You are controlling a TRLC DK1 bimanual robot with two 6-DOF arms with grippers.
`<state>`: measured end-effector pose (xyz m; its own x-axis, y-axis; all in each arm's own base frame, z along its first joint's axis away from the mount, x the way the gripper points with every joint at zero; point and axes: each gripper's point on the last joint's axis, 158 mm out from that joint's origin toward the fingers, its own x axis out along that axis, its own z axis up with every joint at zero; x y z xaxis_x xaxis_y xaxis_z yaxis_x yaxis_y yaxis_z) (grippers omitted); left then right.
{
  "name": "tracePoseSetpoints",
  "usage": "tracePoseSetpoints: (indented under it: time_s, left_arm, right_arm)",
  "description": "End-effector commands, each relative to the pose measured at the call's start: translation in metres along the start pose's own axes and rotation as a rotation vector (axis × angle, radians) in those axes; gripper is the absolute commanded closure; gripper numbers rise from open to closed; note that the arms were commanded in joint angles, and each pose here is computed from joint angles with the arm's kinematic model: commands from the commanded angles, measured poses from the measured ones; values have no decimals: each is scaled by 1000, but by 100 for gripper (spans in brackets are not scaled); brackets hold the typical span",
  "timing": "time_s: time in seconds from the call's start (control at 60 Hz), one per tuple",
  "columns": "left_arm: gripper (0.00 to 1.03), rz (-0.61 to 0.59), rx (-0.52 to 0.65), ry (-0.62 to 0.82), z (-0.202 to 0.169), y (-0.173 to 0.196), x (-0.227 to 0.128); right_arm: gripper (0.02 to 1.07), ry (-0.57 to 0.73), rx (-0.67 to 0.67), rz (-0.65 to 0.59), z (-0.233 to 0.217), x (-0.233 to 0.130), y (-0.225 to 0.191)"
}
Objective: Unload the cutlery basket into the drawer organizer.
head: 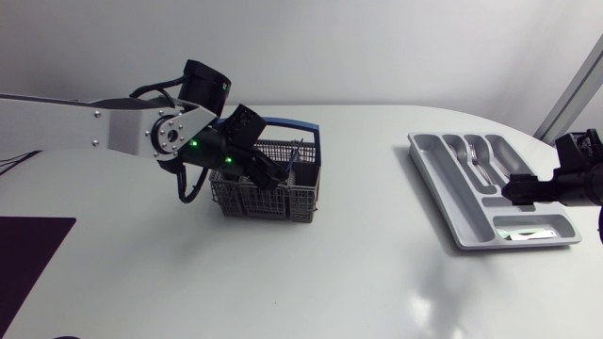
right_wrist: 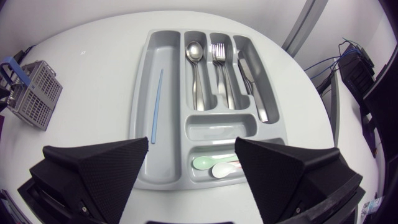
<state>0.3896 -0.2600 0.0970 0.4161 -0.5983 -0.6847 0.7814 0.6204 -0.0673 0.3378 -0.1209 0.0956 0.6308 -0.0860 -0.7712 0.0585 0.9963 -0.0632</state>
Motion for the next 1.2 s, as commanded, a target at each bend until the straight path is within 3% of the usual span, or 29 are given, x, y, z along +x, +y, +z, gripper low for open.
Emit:
tracePoseSetpoints:
  time_s: [0.0,0.133,0.417,0.533,0.833,1.183]
  left_arm:
    - [54,-4,-28,15,0,2,7]
    - [57,-6,-33,28,-5,3,12]
    - [75,-15,-42,37,-6,1,19]
    - [75,-18,-46,48,-11,1,23]
    - [97,-19,-59,37,-7,1,23]
    - [100,-73,-146,-58,23,-2,-11]
  right_arm:
    - [7,17,22,4,-12,3,1]
    - [7,18,23,7,-15,4,1]
    - [7,10,25,5,-17,2,3]
    - [7,8,24,4,-18,1,4]
    - [7,4,22,0,-22,1,5]
    - [7,1,8,-9,-25,-3,11]
